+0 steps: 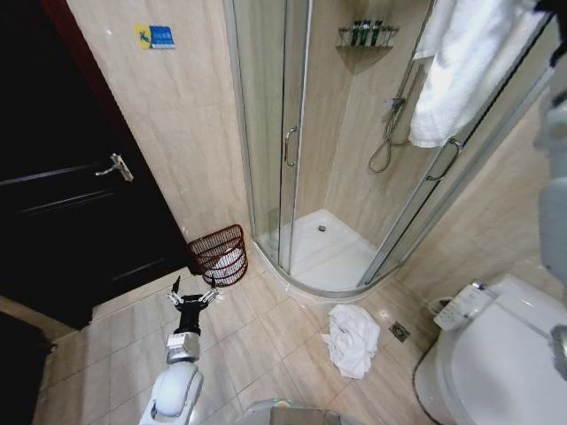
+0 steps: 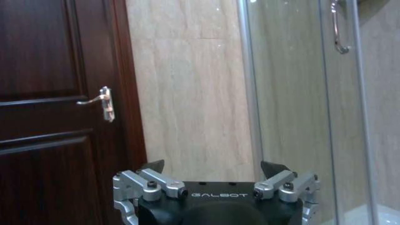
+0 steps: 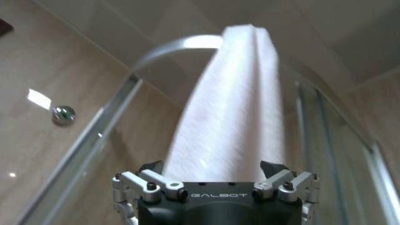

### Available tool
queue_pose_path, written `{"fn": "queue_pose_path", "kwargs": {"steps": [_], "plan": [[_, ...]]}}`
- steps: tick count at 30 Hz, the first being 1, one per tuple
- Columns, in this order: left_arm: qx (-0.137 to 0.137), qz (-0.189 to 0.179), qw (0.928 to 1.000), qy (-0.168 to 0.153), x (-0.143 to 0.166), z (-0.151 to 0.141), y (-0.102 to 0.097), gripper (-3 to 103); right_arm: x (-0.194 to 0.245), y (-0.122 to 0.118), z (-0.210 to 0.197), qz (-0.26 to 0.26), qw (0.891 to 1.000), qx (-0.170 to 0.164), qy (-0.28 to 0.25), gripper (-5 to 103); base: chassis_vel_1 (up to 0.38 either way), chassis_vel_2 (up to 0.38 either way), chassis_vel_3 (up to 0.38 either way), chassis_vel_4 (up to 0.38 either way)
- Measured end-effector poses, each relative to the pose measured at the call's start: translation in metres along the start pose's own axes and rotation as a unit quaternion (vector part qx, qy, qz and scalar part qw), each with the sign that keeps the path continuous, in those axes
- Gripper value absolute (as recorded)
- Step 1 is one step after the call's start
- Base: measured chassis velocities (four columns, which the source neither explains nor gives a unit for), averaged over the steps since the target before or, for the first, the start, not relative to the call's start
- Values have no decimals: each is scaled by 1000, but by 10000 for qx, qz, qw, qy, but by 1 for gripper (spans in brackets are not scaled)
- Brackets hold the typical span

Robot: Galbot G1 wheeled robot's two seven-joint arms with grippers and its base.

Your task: Discard the used towel into the hamper.

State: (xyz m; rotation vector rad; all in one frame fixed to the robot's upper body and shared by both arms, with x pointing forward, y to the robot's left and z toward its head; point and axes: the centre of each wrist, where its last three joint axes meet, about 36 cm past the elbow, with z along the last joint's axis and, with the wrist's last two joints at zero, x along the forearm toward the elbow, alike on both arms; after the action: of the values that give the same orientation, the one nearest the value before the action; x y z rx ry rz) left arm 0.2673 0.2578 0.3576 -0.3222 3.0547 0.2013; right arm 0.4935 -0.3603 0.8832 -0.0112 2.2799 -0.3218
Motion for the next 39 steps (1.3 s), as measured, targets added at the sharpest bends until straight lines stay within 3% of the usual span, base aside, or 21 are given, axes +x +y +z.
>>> {"fn": "queue_pose_path", "kwargs": {"steps": [4,11,19,35,39], "plan": [[-9,-72,10000,-34,2,-1,4,100,-13,7,-7,33,10000,-36,-42,100,0,0,0,0],[2,-332,9994,-125,7,-6,16,100,-18,-15,-10,507,9987,8,99,100,0,0,0,0],[-27,-423,9990,-152,12,-5,16,100,-13,-15,-8,411,9985,-281,226,100,0,0,0,0],[-75,-550,9983,-197,21,-7,21,100,-14,0,-2,241,9988,-345,261,101,0,0,0,0],[-86,-576,9981,-221,23,-7,22,100,-14,0,4,248,9985,-379,307,89,0,0,0,0]]}}
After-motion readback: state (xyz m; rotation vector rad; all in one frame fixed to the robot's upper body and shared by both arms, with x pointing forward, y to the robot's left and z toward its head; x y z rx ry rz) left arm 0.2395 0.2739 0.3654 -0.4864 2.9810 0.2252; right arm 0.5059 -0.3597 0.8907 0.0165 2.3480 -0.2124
